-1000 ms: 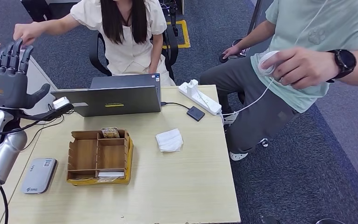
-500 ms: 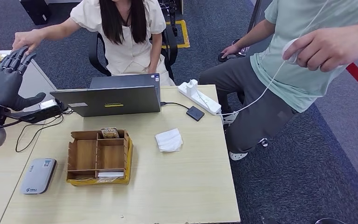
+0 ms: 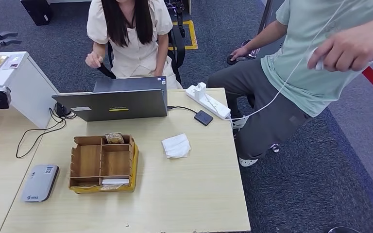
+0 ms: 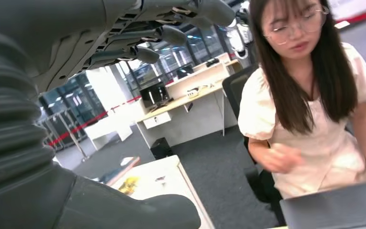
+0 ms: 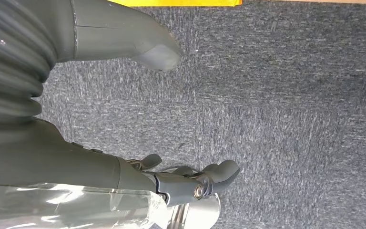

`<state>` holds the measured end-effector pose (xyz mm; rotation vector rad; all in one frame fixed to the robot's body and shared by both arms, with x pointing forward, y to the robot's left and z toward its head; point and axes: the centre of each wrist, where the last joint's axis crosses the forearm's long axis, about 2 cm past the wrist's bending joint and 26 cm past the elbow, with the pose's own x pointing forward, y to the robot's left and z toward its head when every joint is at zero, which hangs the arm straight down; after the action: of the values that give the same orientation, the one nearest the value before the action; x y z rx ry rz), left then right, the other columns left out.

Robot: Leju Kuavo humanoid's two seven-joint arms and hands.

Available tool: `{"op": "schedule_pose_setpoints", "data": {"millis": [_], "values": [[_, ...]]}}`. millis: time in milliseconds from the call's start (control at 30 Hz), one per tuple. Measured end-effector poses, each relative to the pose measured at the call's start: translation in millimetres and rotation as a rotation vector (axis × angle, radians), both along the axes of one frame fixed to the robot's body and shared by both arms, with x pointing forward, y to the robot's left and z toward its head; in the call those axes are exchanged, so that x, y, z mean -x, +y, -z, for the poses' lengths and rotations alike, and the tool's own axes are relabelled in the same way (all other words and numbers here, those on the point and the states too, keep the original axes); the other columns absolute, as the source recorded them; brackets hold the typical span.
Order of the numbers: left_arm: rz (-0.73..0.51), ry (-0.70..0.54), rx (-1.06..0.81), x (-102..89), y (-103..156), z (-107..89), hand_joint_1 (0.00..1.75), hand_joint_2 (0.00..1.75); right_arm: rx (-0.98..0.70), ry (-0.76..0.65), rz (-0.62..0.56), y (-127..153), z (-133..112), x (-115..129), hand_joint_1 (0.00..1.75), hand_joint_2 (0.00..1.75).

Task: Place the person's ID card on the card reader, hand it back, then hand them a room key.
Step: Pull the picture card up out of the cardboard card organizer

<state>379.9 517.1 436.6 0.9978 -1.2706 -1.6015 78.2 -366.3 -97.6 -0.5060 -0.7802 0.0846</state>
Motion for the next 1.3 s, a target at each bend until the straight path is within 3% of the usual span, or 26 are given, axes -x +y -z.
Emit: {"op": "schedule_pose_setpoints", "data": {"millis": [167,667,1300], "values": [[0.012,0.017,-0.073,5.0,-8.2,-27.3,0.00,1.75,-0.002,-0.001,0.007,-1.9,-0.1,1.1,0.00,1.75],[0.032,0.129,-0.147,17.3,-26.7,-55.1,0.00,1.75,-0.003,0.003,0.027,-4.0,0.2,4.8,0.00,1.75],[-0.008,0.186,-0.176,48.8,-1.9,-23.9,0.00,1.75,-0.003,0.005,0.052,-6.1,0.6,8.7,0.00,1.75]]}}
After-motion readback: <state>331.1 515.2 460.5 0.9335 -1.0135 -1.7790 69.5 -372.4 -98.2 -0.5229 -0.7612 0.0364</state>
